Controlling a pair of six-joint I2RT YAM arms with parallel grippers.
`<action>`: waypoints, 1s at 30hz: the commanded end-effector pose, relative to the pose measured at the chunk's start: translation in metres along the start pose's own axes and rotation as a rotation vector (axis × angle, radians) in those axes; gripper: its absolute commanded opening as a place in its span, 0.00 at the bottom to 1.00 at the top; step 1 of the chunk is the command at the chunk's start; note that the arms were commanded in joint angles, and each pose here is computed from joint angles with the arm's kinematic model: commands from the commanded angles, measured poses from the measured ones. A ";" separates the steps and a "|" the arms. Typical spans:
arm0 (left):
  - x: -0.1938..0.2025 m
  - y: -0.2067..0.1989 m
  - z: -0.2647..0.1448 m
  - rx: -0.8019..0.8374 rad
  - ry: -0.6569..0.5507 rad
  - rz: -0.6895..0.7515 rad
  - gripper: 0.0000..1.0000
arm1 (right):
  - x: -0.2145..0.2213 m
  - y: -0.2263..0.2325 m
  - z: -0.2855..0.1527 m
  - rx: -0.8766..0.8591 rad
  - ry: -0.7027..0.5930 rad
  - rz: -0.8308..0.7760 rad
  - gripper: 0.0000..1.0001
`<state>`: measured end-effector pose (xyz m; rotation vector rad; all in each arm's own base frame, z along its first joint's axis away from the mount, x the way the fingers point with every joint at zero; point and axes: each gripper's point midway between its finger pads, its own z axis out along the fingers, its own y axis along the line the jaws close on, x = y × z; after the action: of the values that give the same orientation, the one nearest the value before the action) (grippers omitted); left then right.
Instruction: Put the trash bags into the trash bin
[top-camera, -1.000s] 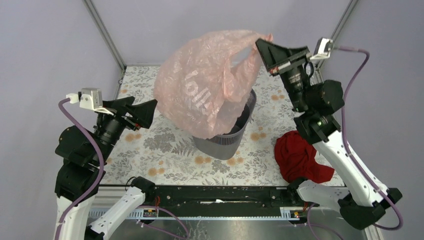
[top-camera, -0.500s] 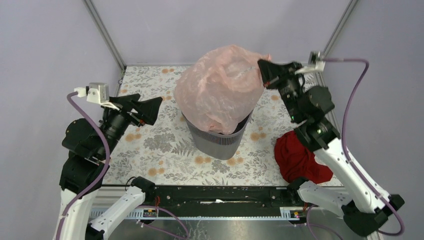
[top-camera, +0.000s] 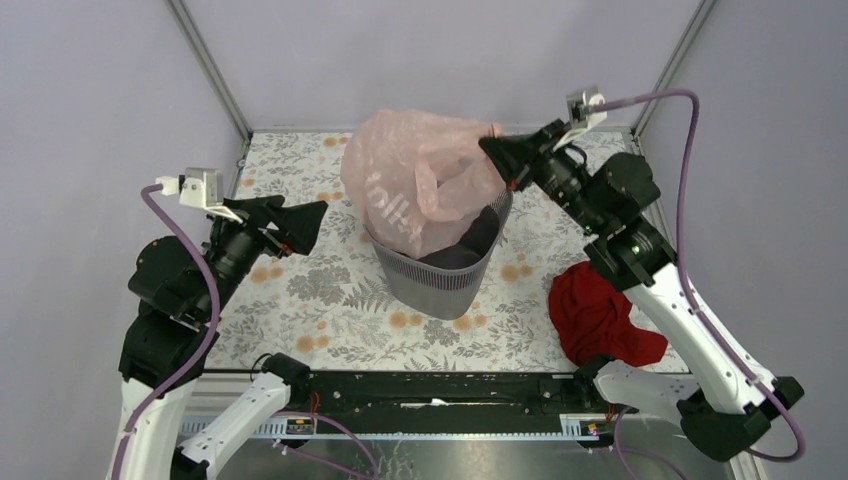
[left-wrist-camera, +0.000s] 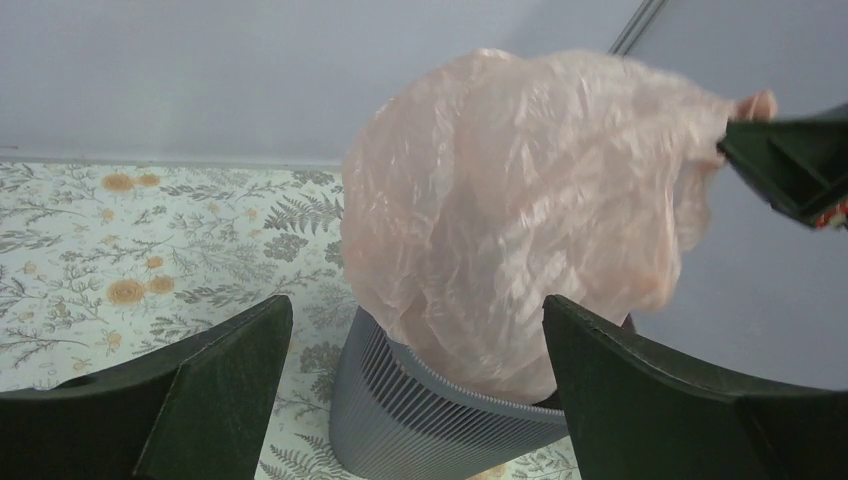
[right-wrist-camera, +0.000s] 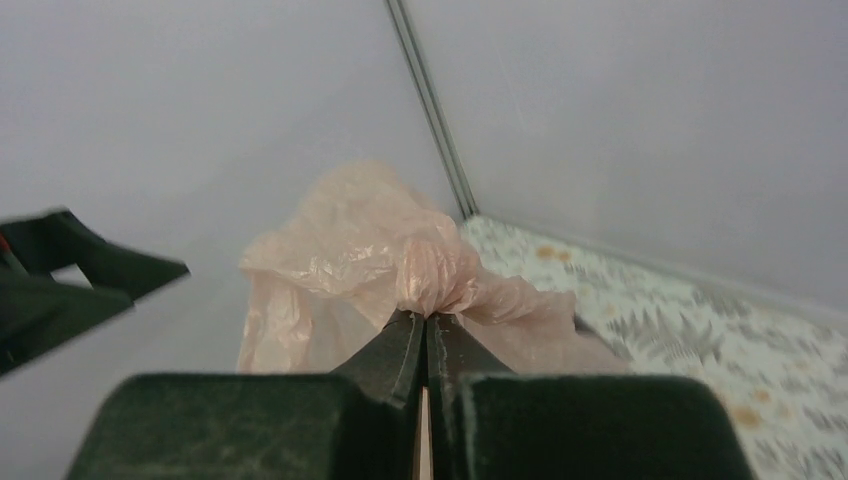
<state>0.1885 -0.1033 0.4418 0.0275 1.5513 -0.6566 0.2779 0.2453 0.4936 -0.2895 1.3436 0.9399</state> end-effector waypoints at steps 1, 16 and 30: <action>0.001 -0.001 0.018 0.006 0.028 0.020 0.99 | -0.007 0.004 -0.044 0.011 -0.017 -0.093 0.00; 0.009 -0.025 0.134 0.122 0.044 -0.169 0.90 | 0.011 0.008 -0.060 -0.005 0.057 -0.058 0.00; 0.147 -0.064 0.138 0.185 0.371 -0.211 0.65 | 0.010 0.011 -0.058 -0.018 0.052 -0.039 0.00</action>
<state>0.2828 -0.2594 0.3505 0.1419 1.8367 -0.9692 0.2353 0.2181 0.4472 -0.3532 1.4570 0.8960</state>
